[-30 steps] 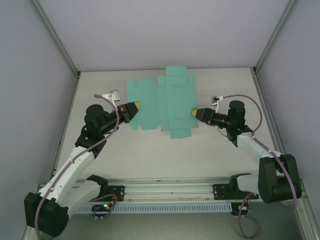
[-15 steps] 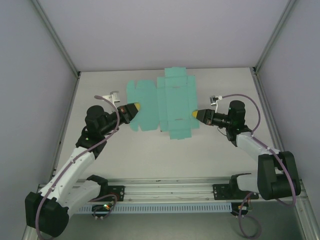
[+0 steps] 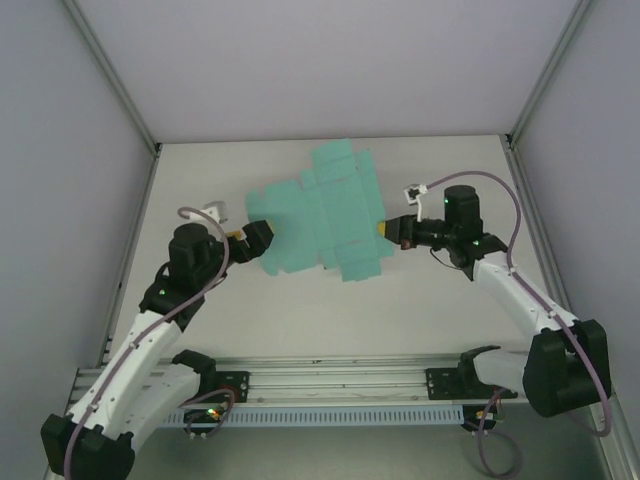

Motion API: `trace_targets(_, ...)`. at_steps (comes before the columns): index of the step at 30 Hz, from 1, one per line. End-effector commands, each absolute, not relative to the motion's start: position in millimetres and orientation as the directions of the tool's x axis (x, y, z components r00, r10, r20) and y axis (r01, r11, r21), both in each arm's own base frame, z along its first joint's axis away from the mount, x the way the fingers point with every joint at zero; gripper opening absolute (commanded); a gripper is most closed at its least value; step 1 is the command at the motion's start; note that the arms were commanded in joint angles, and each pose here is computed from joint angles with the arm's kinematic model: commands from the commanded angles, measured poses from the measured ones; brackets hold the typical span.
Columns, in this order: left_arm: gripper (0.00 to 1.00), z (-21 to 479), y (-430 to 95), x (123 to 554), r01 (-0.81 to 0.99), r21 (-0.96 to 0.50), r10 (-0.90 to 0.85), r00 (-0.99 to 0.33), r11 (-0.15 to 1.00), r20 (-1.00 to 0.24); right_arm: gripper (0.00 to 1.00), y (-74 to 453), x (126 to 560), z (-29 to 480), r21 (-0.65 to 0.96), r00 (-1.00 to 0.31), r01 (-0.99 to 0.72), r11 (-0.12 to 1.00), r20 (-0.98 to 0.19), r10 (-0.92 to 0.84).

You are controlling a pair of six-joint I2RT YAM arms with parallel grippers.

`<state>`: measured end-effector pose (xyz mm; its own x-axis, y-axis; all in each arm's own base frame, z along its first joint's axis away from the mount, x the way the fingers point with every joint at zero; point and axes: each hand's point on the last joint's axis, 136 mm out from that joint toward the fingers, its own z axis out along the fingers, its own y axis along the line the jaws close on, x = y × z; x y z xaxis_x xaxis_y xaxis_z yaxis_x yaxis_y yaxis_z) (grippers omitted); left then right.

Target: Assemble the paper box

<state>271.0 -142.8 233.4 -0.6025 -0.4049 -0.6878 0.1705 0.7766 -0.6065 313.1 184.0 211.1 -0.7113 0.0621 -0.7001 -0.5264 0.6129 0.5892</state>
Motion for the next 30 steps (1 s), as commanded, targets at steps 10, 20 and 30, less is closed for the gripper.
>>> trace_targets(10,1.0,212,-137,269,0.141,-0.501,-0.29,-0.669,0.854,-0.684,0.0,178,333,138,-0.278,-0.522,-0.578,0.767,-0.596,-0.61)
trace_targets(20,1.0,227,-204,298,0.293,-0.64,-0.24,-0.754,0.71,-0.612,0.0,218,343,144,-0.728,-0.119,-0.479,0.49,-0.5,-0.858)
trace_targets(30,1.0,221,-250,322,0.34,-0.672,-0.152,-0.814,0.658,-0.561,0.0,234,330,134,-0.704,-0.049,-0.528,0.475,-0.533,-0.844)
